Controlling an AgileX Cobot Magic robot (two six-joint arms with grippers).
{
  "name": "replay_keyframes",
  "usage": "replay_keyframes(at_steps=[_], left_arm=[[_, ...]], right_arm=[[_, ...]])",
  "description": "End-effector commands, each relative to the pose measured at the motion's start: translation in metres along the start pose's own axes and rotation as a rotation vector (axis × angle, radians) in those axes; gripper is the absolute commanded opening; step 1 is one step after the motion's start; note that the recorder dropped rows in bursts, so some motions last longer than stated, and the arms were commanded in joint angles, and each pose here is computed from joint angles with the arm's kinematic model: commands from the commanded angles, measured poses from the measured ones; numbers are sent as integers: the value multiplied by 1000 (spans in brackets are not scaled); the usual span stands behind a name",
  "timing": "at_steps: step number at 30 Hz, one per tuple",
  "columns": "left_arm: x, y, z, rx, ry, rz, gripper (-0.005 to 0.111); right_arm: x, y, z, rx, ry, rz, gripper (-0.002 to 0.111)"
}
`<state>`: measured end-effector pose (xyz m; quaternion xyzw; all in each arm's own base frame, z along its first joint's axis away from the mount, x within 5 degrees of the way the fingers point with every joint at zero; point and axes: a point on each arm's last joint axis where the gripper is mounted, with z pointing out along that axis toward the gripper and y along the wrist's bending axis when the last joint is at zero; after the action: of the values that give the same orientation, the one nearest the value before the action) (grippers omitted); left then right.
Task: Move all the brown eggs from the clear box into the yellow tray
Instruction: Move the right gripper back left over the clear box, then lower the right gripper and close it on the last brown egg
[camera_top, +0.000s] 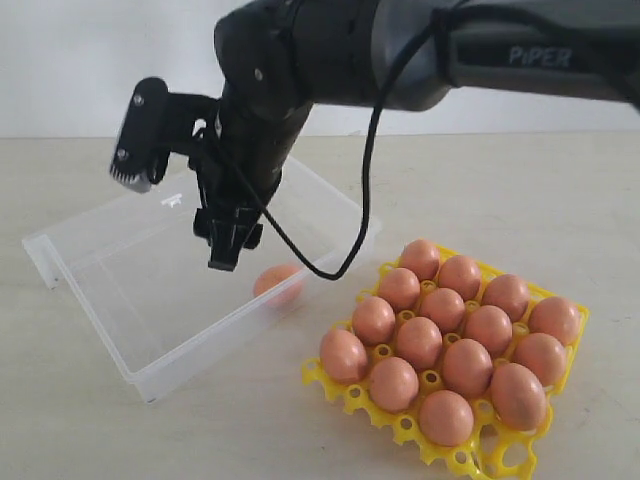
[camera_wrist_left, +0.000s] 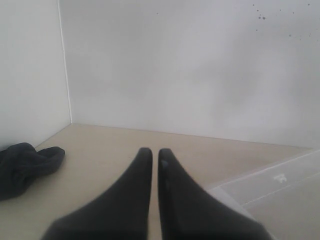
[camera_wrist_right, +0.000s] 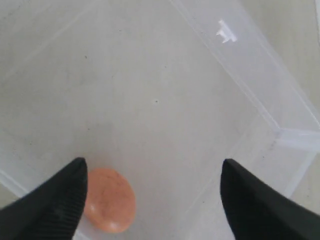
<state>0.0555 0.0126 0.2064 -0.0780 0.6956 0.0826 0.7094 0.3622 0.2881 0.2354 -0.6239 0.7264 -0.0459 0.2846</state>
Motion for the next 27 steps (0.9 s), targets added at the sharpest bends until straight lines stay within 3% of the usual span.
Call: replay_keyframes(at_steps=[1, 12, 18, 27], left_arm=[[-2, 0, 0, 0, -15, 3, 4], [-2, 0, 0, 0, -15, 3, 4], [-2, 0, 0, 0, -15, 3, 4], [-2, 0, 0, 0, -15, 3, 4]], right_arm=[[2, 3, 22, 9, 17, -39, 69], [12, -9, 34, 36, -16, 171, 66], [16, -12, 39, -21, -63, 324, 66], [37, 7, 70, -144, 107, 329, 60]])
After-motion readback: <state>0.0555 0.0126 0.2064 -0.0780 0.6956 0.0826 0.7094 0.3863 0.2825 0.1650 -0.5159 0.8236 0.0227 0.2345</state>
